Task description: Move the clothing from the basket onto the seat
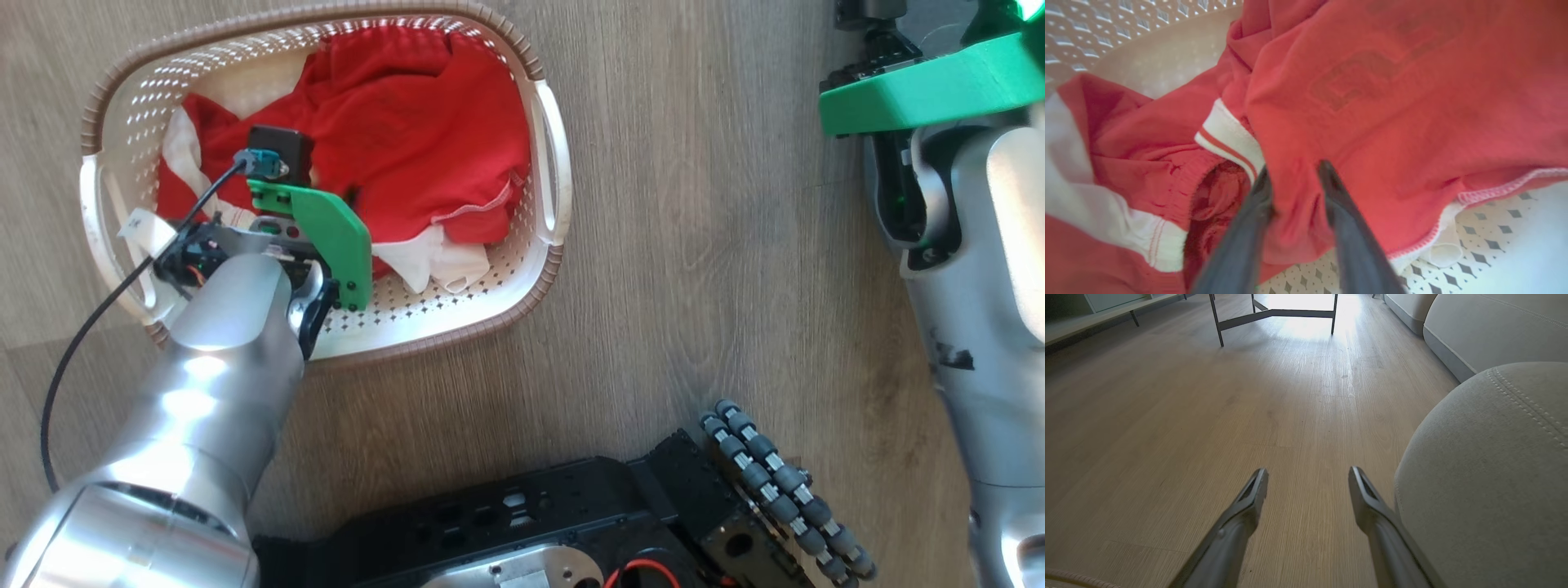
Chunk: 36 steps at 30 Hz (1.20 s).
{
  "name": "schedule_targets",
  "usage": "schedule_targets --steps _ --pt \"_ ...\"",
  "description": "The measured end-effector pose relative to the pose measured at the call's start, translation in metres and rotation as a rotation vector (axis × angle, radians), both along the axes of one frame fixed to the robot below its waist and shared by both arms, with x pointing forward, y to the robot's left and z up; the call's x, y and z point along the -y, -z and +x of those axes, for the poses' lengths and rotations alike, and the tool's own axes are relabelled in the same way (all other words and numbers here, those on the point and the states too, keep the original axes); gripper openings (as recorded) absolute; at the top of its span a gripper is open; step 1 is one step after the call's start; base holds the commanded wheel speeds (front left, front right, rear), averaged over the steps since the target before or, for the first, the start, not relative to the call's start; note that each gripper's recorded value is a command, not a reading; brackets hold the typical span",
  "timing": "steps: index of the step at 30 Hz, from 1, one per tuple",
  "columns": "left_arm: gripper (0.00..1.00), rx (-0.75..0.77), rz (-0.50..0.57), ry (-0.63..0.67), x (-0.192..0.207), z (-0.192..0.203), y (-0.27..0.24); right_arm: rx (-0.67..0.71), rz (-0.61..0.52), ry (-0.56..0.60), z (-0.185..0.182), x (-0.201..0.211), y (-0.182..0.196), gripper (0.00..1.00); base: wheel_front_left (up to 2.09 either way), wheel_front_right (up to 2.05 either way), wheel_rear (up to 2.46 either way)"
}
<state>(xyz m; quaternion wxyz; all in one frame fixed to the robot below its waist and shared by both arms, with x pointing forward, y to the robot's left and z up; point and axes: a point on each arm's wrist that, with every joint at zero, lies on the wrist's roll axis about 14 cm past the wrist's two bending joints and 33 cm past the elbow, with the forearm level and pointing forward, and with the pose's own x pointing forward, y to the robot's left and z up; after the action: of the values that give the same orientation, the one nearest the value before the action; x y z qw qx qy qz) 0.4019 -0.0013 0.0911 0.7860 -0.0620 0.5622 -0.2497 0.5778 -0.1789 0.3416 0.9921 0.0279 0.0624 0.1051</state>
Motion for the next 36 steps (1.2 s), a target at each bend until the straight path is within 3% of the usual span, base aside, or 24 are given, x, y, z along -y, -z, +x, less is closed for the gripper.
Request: schedule_targets --steps 17,36 --pt "0.00 0.126 -0.088 -0.051 0.006 0.014 -0.063 0.119 0.023 -0.005 0.003 -0.006 -0.070 1.00 0.00 0.00 0.00" --pt "0.00 0.430 -0.187 -0.172 -0.008 0.035 -0.191 0.163 0.073 -0.035 -0.049 -0.030 -0.135 1.00 0.00 0.00 0.00"
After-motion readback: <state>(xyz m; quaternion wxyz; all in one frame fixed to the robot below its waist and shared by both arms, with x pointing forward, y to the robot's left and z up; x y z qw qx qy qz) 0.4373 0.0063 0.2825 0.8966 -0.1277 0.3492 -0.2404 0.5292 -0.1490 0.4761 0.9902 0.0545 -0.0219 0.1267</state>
